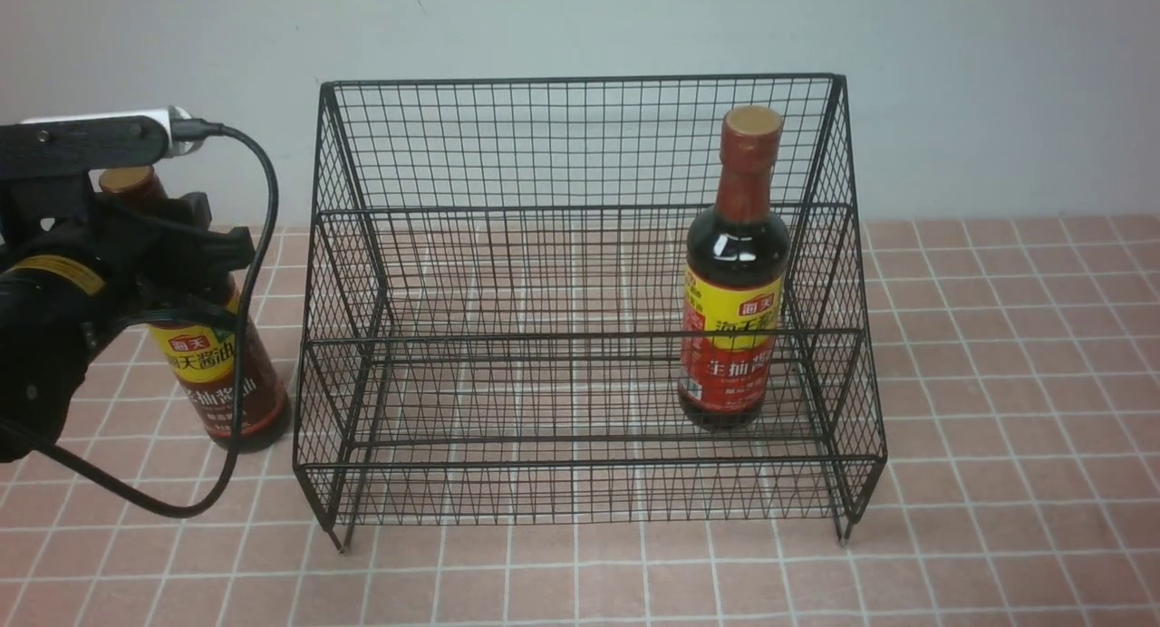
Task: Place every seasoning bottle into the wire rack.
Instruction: Use the left arm to grab the condiment bottle closest to it, then use the left arm to put the condiment bottle back on the shelf
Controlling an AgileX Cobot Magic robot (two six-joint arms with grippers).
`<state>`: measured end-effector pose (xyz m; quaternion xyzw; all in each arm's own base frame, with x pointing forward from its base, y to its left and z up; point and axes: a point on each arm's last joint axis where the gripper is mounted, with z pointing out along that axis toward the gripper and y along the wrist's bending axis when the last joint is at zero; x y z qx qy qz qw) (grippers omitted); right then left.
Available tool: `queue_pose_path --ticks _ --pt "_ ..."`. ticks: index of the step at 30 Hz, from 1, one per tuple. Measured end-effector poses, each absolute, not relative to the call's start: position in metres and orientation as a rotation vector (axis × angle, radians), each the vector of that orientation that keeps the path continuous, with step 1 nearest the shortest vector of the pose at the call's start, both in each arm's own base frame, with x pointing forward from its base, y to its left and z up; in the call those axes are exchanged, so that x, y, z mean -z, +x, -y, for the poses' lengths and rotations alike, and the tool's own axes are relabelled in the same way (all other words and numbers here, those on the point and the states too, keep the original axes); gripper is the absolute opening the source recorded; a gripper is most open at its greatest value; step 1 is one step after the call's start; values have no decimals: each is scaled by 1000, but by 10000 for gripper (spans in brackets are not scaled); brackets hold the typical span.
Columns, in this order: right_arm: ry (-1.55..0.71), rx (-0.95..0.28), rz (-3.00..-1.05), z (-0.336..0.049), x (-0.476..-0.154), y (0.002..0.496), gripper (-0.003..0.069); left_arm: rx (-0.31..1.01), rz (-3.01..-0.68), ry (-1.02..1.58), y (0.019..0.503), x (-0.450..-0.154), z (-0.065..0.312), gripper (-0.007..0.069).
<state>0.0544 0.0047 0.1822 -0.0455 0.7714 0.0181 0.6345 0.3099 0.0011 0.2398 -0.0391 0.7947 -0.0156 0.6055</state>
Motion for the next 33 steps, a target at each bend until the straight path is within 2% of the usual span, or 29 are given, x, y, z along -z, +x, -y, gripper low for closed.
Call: queue_pose_path --ticks 7,10,12,17,19,25,33 --pt "-104 -41 -1763 -5 -182 54 -8 20 -1812 -18 293 -274 1 256" --pt "-104 -41 -1763 -5 -182 54 -8 6 -1731 10 287 -319 2 256" --pt "-104 -41 -1763 -5 -182 54 -8 6 -1639 9 283 -360 2 256" --pt "-104 -41 -1763 -5 -182 54 -8 34 -1493 41 276 -417 13 256" --pt "-104 -41 -1763 -5 -182 54 -8 81 -1419 81 274 -443 28 256" --pt "-104 -41 -1763 -5 -182 54 -8 204 -1359 180 285 -467 73 255" --pt "-104 -41 -1763 -5 -182 54 -8 265 -1438 255 328 -443 114 253"
